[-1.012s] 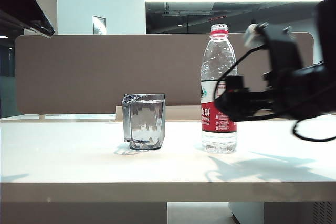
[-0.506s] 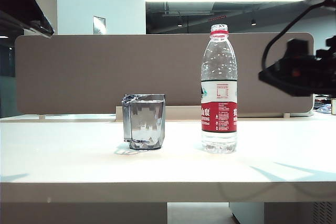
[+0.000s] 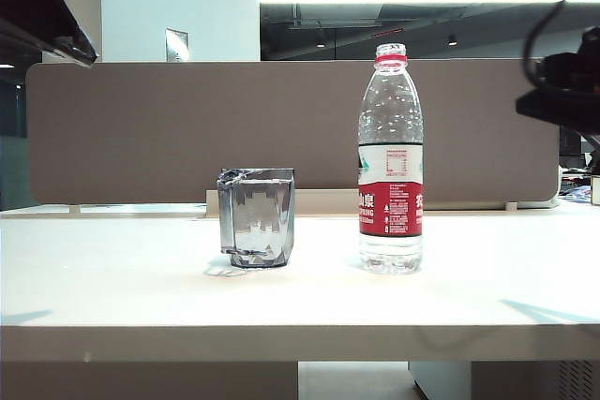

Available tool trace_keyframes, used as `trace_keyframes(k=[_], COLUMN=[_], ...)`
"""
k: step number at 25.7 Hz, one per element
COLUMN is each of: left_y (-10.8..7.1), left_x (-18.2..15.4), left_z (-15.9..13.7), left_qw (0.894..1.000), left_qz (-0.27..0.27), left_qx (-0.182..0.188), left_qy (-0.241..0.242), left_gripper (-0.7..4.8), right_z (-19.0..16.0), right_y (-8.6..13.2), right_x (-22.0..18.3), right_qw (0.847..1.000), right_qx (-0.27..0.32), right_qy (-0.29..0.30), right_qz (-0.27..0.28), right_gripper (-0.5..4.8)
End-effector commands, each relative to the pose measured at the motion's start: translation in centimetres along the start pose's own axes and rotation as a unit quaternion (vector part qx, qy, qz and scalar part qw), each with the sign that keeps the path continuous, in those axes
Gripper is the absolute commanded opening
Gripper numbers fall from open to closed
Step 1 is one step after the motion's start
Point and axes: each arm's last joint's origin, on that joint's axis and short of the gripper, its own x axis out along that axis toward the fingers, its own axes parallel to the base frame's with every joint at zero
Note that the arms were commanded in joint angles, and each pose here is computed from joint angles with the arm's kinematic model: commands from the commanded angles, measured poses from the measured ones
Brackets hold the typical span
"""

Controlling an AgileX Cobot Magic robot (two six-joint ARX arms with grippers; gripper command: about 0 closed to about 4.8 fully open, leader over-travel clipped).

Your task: Pick up the mineral water bottle on the table and pour water into the mug until it's full.

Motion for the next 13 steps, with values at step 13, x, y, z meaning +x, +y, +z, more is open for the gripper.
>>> trace_keyframes(k=[13], left_y=[0.0], left_x=[-0.1], left_z=[0.2], left_qw=[1.0], left_qz=[0.001], left_qx=[0.0], left_qy=[-0.007], left_gripper=[-0.02], right_z=[-1.7], right_y=[-1.6], right_x=[-4.0], right_qw=[0.989], right_qx=[0.009], right_qy=[0.143], right_qz=[-0.034], right_gripper=[-0.06])
